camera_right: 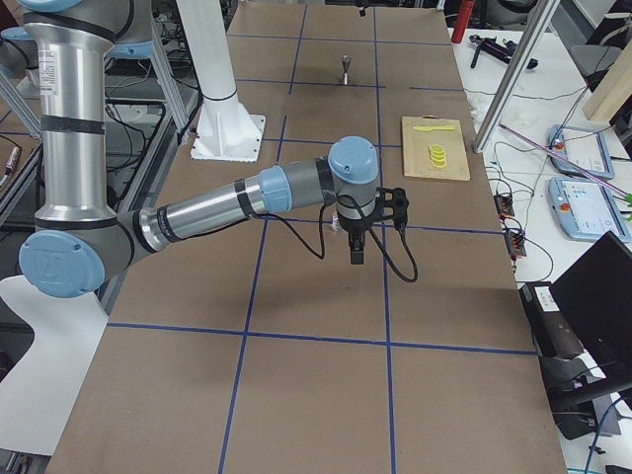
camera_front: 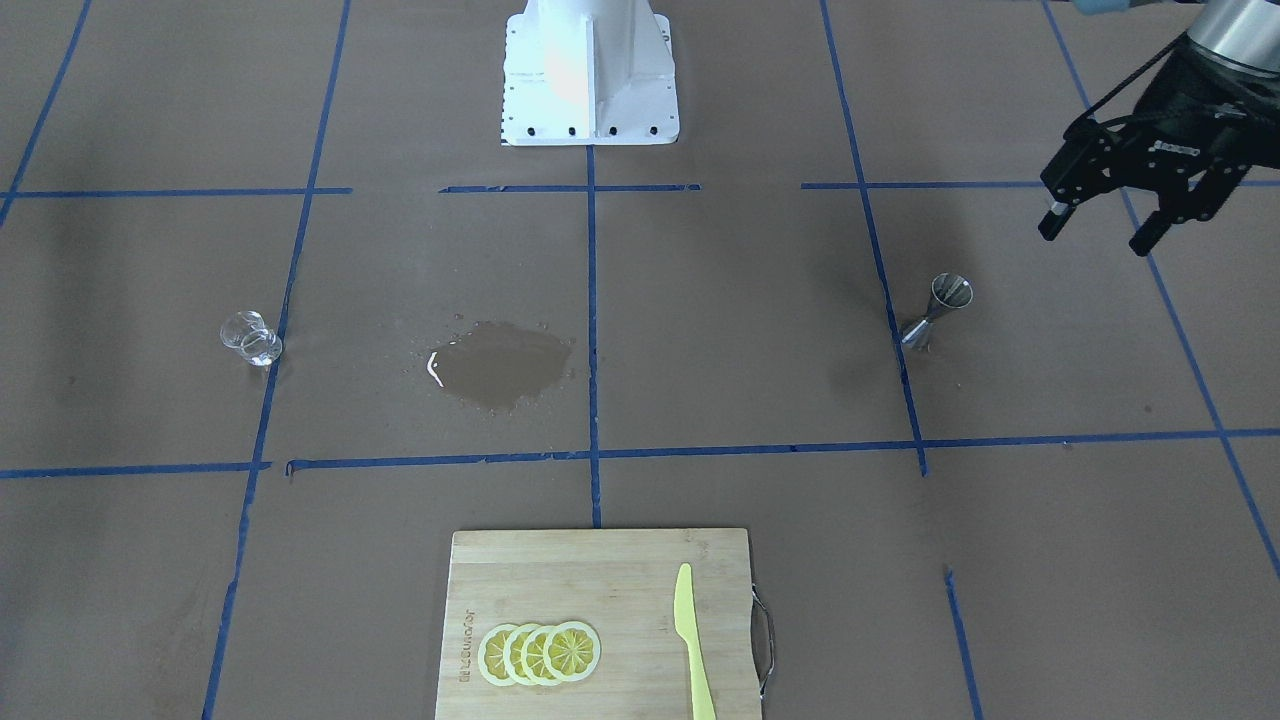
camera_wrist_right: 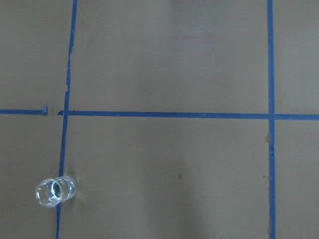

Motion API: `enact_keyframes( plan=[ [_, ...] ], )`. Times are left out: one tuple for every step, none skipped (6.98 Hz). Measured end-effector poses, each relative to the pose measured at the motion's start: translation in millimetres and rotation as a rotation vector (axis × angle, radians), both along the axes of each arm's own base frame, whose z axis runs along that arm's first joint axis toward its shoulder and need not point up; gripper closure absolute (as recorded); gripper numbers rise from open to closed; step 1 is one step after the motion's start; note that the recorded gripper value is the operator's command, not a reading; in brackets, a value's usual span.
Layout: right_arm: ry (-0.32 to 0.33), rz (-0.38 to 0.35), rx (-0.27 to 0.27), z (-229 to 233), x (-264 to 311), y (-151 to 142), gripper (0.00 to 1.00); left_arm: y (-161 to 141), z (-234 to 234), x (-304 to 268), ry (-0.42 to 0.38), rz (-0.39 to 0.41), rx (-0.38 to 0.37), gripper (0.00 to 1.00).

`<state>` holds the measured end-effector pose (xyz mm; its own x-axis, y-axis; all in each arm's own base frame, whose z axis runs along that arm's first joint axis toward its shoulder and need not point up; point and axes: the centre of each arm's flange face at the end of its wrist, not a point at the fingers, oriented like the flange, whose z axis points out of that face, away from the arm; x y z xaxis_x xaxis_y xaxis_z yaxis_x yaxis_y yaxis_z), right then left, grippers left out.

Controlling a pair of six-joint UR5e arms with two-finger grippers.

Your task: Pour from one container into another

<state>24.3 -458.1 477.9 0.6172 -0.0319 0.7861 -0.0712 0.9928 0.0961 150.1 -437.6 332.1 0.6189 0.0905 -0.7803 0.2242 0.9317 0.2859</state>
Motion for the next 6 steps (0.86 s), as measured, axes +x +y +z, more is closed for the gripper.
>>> enact_keyframes(
  plan=[
    [0.004, -0.023, 0.013, -9.9, -13.4, 5.7, 0.0, 31.7, -5.9, 31.9, 0.013, -0.063, -0.047, 0.0],
    [0.004, -0.028, 0.017, -21.0, -23.0, 9.0, 0.0, 58.9, -8.7, 71.6, 0.024, -0.129, -0.097, 0.0],
    [-0.004, -0.021, 0.01, -34.9, -32.3, 12.2, 0.0, 87.1, -3.6, 113.0, 0.024, -0.2, -0.148, 0.0],
    [-0.011, -0.018, 0.008, -46.8, -39.6, 15.5, 0.0, 118.6, 9.6, 148.3, 0.008, -0.272, -0.18, 0.0],
    [-0.013, -0.019, 0.008, -52.7, -44.3, 17.7, 0.0, 143.8, 21.0, 170.9, -0.006, -0.331, -0.179, 0.0],
    [-0.017, -0.014, 0.0, -56.5, -47.6, 20.1, 0.0, 158.1, 27.5, 182.6, -0.016, -0.388, -0.144, 0.0]
  ],
)
